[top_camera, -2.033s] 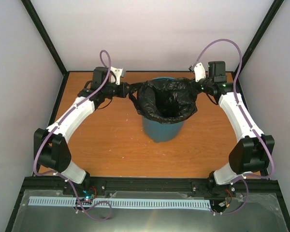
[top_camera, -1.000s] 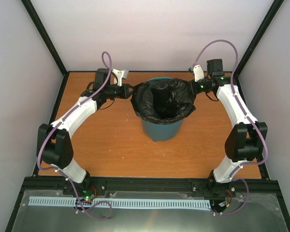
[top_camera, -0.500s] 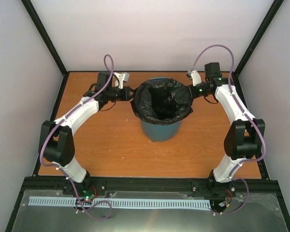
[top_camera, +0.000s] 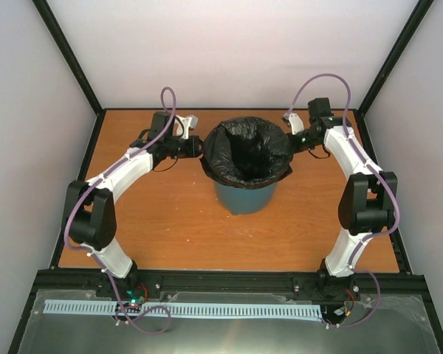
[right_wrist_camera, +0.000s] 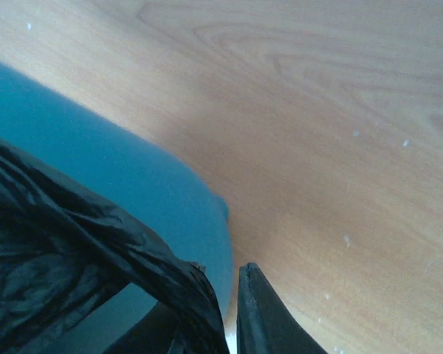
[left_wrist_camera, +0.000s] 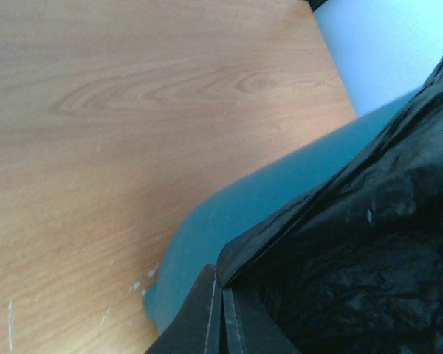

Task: Put the trash bags into the trash bin

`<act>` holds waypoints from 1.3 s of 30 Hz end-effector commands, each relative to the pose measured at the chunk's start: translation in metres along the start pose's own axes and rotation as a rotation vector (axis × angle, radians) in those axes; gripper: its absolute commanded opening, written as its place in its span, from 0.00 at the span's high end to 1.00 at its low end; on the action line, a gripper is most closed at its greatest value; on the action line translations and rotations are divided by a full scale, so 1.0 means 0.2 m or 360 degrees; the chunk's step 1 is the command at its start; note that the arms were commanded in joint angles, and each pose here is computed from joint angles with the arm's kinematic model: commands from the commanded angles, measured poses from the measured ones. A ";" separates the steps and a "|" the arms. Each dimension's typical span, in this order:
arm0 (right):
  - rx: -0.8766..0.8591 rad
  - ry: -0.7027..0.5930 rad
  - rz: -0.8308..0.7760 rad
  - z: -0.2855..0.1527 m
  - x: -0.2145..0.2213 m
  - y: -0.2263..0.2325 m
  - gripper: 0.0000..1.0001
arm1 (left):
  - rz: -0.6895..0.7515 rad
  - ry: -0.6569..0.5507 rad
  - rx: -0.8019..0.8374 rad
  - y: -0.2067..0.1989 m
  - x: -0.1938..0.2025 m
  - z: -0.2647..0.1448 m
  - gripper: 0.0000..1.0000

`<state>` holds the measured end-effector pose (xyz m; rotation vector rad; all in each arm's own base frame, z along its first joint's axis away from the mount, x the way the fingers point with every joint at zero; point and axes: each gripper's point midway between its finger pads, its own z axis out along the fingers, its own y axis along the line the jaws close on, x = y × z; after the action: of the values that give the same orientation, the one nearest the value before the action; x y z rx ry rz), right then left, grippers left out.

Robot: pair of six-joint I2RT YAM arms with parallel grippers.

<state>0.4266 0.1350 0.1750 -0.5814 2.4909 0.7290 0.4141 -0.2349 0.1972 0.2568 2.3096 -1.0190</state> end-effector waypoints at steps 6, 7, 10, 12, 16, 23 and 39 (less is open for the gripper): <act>0.0027 0.0018 -0.0004 -0.09 0.16 0.06 0.83 | 0.0006 0.0001 -0.0112 -0.10 0.18 -0.14 0.99; 0.0023 0.0012 -0.0011 -0.11 0.16 0.07 0.83 | -0.0003 0.0012 -0.0118 -0.09 0.20 -0.14 0.99; 0.0066 -0.0084 -0.0038 -0.23 0.13 0.10 0.83 | 0.0007 0.0002 -0.0147 -0.09 0.20 -0.18 0.99; 0.0110 -0.0151 -0.0041 -0.33 0.13 0.10 0.79 | 0.0031 -0.0065 -0.0199 -0.10 0.17 -0.25 0.99; 0.0165 -0.0156 -0.0057 -0.44 0.19 0.11 0.62 | 0.0037 -0.0173 -0.0263 -0.09 0.14 -0.38 0.63; 0.0199 -0.0197 -0.0022 -0.56 0.35 0.10 0.49 | 0.0009 -0.0304 -0.0199 -0.17 0.17 -0.53 0.31; 0.0020 -0.0327 0.0045 -0.53 0.31 0.16 0.34 | -0.0164 -0.0239 0.0310 -0.32 0.36 -0.39 0.36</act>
<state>0.3157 0.0785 0.2111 -0.4633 2.3902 0.7087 0.2877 -0.2110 0.1970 0.0870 2.2560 -1.1650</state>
